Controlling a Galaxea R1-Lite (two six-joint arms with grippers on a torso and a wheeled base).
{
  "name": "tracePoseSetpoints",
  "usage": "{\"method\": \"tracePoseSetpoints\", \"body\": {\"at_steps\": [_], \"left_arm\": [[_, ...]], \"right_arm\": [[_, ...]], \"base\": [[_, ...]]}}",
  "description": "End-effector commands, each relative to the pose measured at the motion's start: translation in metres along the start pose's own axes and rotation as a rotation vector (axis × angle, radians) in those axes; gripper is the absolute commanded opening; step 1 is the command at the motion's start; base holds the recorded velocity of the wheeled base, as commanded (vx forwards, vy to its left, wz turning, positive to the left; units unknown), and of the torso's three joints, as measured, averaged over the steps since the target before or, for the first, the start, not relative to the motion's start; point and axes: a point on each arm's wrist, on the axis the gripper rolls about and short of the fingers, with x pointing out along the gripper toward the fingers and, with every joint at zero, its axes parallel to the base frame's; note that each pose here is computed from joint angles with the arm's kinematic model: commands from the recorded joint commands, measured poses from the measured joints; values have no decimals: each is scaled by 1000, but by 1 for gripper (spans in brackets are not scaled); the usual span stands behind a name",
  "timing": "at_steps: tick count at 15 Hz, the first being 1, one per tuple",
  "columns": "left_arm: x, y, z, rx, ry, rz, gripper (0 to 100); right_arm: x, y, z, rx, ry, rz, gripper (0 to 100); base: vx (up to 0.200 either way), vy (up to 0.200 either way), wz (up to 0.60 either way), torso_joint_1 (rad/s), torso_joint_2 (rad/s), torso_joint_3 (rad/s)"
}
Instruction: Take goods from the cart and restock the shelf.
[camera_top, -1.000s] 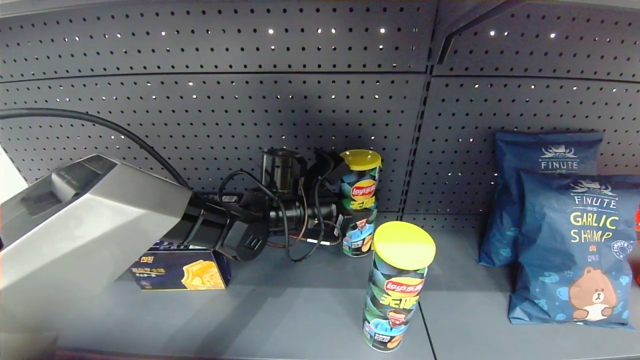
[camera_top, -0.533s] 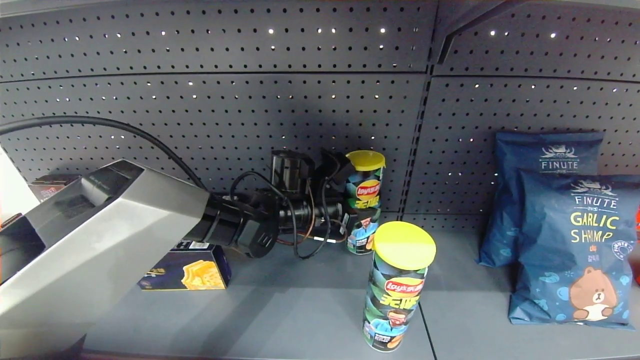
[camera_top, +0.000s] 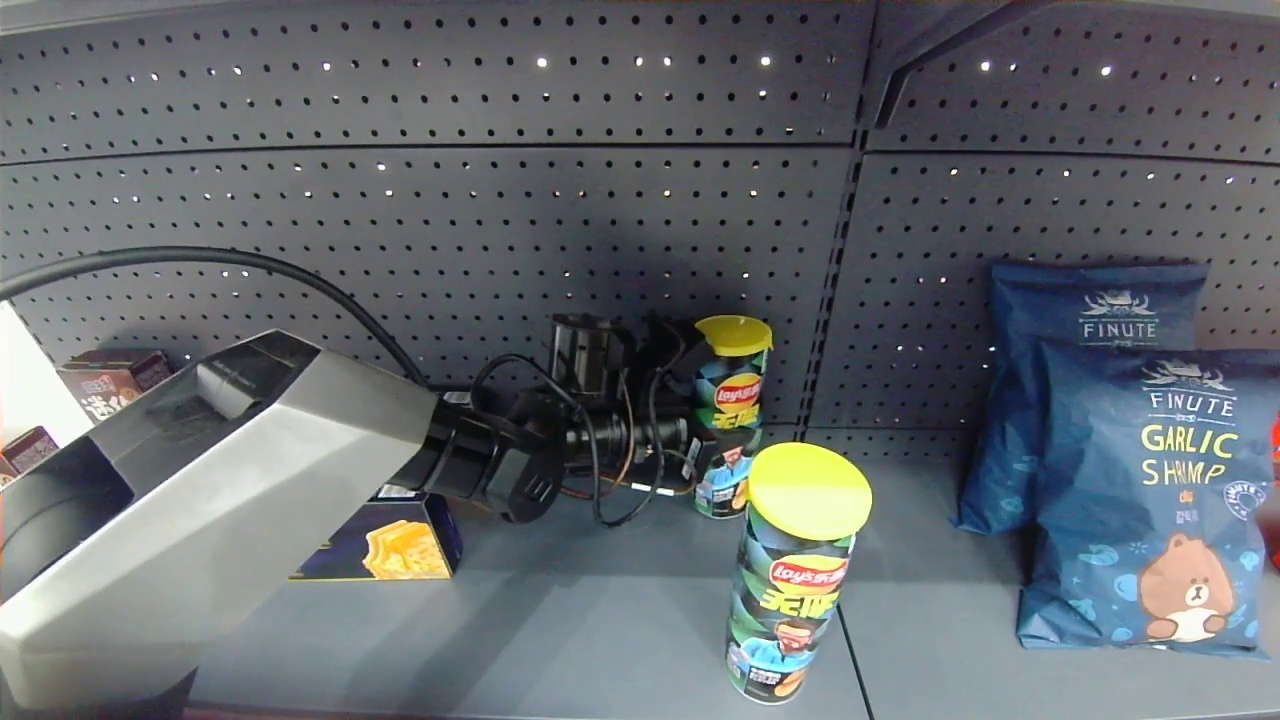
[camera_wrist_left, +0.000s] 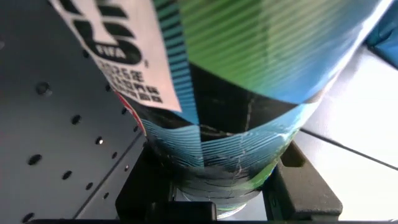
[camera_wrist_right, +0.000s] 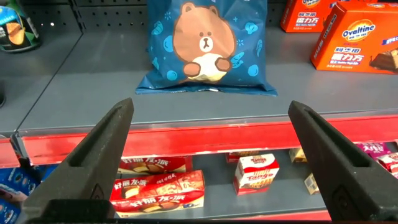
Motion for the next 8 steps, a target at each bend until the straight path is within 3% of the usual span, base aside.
{"method": "tracePoseSetpoints", "body": {"at_steps": [1,2,5,8], "left_arm": [[-1,-1,-1,4,3,-1,0],[-1,-1,-3,13,8,0,100],[-2,-3,-6,18,16,-3,100],[-18,-10,0,52,22,-2,100]], "right_arm": [[0,0,0,0,1,1,100],[0,0,0,-1,1,-1,100],[0,0,0,-1,1,1,100],[0,0,0,-1,1,4,100]], "base": [[0,0,0,0,0,0],[0,0,0,0,0,0],[0,0,0,0,0,0],[0,0,0,0,0,0]]}}
